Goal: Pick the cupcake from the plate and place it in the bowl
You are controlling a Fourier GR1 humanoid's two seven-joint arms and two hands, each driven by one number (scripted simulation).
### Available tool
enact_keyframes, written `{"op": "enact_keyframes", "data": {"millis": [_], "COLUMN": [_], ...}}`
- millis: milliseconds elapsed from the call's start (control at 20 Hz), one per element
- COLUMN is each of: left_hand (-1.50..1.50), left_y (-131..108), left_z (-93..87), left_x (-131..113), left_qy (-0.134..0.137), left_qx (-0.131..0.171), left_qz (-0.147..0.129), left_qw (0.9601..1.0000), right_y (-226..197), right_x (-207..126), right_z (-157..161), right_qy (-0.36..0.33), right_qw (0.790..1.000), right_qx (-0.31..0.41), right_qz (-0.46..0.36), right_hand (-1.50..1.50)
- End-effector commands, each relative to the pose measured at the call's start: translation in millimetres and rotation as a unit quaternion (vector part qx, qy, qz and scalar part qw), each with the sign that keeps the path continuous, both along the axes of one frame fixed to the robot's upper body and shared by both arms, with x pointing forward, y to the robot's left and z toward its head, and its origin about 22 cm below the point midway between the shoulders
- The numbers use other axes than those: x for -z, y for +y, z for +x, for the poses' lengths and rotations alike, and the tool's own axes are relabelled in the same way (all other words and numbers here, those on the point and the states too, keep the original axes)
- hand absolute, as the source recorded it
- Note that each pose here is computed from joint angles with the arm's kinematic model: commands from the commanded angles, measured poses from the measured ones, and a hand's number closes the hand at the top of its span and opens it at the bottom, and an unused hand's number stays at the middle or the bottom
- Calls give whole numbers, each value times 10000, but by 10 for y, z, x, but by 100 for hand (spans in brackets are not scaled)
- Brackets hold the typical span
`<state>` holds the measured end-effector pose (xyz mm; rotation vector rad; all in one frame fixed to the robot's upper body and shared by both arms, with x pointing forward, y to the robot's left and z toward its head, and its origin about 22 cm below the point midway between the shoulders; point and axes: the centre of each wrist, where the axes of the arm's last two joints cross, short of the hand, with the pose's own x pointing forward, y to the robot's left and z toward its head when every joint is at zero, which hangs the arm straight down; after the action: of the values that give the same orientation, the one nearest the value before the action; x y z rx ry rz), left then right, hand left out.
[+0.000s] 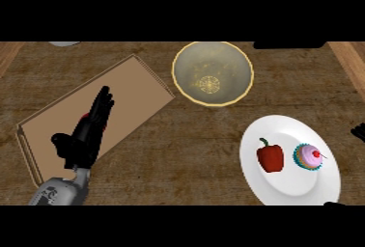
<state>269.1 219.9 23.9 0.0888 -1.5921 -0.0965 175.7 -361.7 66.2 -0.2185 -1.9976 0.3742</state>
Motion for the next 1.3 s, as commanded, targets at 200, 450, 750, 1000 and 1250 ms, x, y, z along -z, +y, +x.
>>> {"op": "enact_keyframes", "data": {"millis": [200,450,750,1000,1250], "left_hand": [0,0,0,0,0], "left_y": [-99,51,33,5,-79], "left_z": [43,10,30,16,-152], "left_x": [55,-21,-26,-107,29], "left_qy": [-1,15,-1,-91,-47], "left_qx": [116,124,150,83,117], "left_qz": [-64,-35,9,2,60], "left_qw": [9999,9999,9999,9999,9999], "right_y": [-164,-180,-15,-93,-116], "right_x": [-740,-760,-742,-458,-296], "right_z": [33,111,291,289,121], "right_qy": [750,1657,2441,2769,2763], "right_qw": [9918,9769,9516,9400,9434], "right_qx": [509,518,363,204,44], "right_qz": [-896,-1246,-1834,-1982,-1834], "right_hand": [-150,-150,-150,-150,-150]}}
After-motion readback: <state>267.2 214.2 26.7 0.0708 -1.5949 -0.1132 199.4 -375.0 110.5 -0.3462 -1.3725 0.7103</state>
